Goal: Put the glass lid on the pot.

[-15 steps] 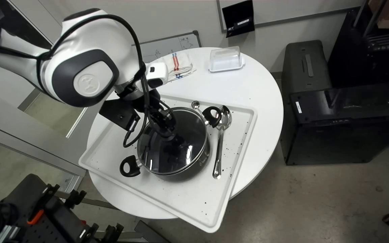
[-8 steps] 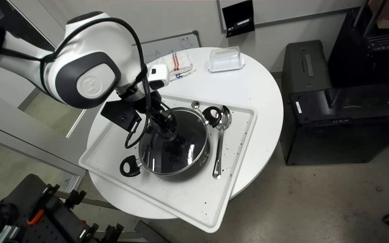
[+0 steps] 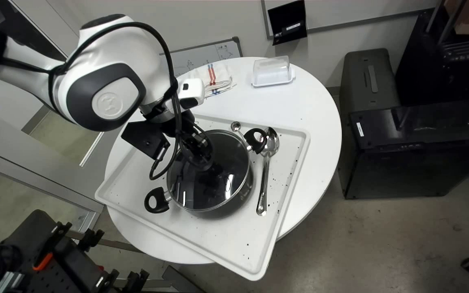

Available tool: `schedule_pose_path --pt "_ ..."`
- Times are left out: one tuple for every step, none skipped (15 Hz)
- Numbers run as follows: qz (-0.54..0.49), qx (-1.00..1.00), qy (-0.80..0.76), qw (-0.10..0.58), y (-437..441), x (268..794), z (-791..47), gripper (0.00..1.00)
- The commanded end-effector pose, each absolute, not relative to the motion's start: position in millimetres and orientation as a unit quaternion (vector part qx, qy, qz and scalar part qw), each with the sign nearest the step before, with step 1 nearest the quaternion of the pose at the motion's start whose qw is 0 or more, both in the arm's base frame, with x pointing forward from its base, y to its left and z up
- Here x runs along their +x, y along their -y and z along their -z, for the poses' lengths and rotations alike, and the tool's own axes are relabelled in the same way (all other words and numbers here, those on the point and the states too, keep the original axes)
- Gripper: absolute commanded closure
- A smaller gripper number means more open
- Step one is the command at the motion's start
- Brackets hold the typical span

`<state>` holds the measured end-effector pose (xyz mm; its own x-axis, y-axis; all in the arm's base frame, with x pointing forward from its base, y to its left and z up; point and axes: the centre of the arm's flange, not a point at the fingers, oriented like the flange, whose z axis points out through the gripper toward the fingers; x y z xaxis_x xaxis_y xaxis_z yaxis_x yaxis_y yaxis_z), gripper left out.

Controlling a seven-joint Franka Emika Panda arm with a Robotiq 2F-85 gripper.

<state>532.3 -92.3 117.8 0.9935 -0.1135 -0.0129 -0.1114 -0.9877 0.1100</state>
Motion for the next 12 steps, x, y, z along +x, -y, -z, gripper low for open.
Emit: schedule_pose_path --pt "0.007 0.997 0.067 0.045 91.6 534.6 -129.7 0.76" --pt "0.007 0.997 0.068 0.045 91.7 534.5 -130.0 0.76" --pt "0.007 0.997 0.069 0.045 91.8 534.3 -130.8 0.76" --pt "0.007 0.997 0.069 0.045 92.0 534.2 -130.9 0.76" --pt "0.008 0.997 0.07 0.045 92.3 534.3 -130.8 0.76" --pt "0.01 0.996 0.071 0.046 92.5 534.1 -130.6 0.76" --pt "0.011 0.996 0.071 0.046 92.9 533.7 -130.2 0.76" --pt "0.012 0.996 0.071 0.046 93.1 533.6 -129.9 0.76" --pt "0.013 0.996 0.073 0.045 93.5 534.0 -129.3 0.76" --pt "0.015 0.996 0.073 0.044 93.8 534.2 -129.2 0.76" --pt "0.015 0.996 0.075 0.044 94.2 534.8 -128.9 0.76" --pt "0.017 0.996 0.076 0.043 94.6 535.2 -128.4 0.76"
